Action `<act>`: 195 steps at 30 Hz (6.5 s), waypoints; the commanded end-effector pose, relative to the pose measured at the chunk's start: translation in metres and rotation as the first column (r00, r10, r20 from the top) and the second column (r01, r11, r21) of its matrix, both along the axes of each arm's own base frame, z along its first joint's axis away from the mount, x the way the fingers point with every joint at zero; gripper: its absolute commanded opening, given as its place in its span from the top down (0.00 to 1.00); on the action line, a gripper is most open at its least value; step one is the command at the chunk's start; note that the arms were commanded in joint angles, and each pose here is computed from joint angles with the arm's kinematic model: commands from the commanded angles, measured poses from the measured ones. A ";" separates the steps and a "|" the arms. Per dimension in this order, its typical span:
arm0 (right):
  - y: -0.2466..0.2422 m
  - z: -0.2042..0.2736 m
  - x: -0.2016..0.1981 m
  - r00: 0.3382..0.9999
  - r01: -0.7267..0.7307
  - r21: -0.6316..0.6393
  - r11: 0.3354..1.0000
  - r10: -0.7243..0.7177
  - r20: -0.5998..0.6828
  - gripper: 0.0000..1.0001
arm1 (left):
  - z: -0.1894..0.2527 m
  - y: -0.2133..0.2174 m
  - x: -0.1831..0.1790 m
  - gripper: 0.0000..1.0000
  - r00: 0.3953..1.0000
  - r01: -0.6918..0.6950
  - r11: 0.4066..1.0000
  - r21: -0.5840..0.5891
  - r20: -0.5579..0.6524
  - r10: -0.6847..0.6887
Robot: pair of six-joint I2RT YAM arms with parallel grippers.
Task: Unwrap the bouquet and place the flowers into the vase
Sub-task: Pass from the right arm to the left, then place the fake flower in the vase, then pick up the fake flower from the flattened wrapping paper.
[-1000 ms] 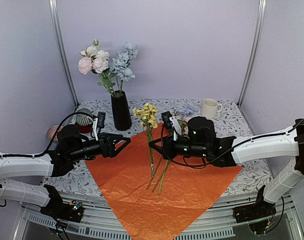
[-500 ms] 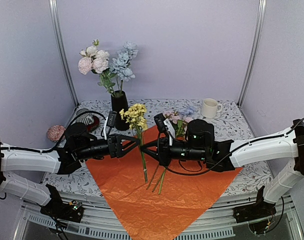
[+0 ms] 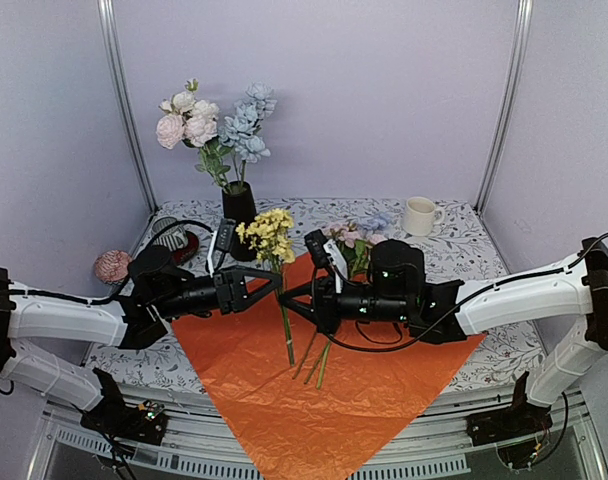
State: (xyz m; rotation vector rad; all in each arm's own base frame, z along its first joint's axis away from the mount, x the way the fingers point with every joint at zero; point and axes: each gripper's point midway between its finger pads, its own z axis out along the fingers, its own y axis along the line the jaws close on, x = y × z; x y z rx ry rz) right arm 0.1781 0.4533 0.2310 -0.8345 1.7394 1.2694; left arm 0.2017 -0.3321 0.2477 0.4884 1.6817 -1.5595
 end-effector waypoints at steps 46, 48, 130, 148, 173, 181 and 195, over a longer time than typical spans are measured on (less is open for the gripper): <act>-0.184 -0.015 0.147 0.663 0.697 -0.014 0.717 -0.637 0.394 0.62 | 0.093 0.119 0.111 0.92 0.703 -0.650 0.752 0.107 0.461 0.541; -0.185 -0.026 0.145 0.659 0.694 -0.006 0.719 -0.633 0.405 0.62 | 0.107 0.122 0.114 0.92 0.655 -0.677 0.732 0.076 0.514 0.553; -0.139 -0.054 0.137 0.796 0.514 -0.095 0.853 -0.433 0.423 0.59 | 0.080 0.128 0.296 0.88 0.274 -0.912 0.405 0.059 0.823 0.497; -0.138 -0.055 0.137 0.800 0.511 -0.103 0.854 -0.428 0.421 0.59 | 0.055 0.120 0.305 0.87 0.354 -0.892 0.435 0.123 0.790 0.501; -0.135 -0.058 0.138 0.809 0.499 -0.115 0.859 -0.415 0.416 0.58 | 0.046 0.120 0.260 0.15 0.532 -0.809 0.545 0.221 0.669 0.519; -0.135 -0.058 0.137 0.812 0.497 -0.116 0.860 -0.414 0.411 0.58 | 0.042 0.130 0.228 0.08 0.581 -0.786 0.574 0.228 0.590 0.561; -0.135 -0.059 0.138 0.816 0.500 -0.121 0.858 -0.419 0.398 0.57 | 0.027 0.145 0.160 0.08 0.695 -0.712 0.645 0.276 0.405 0.593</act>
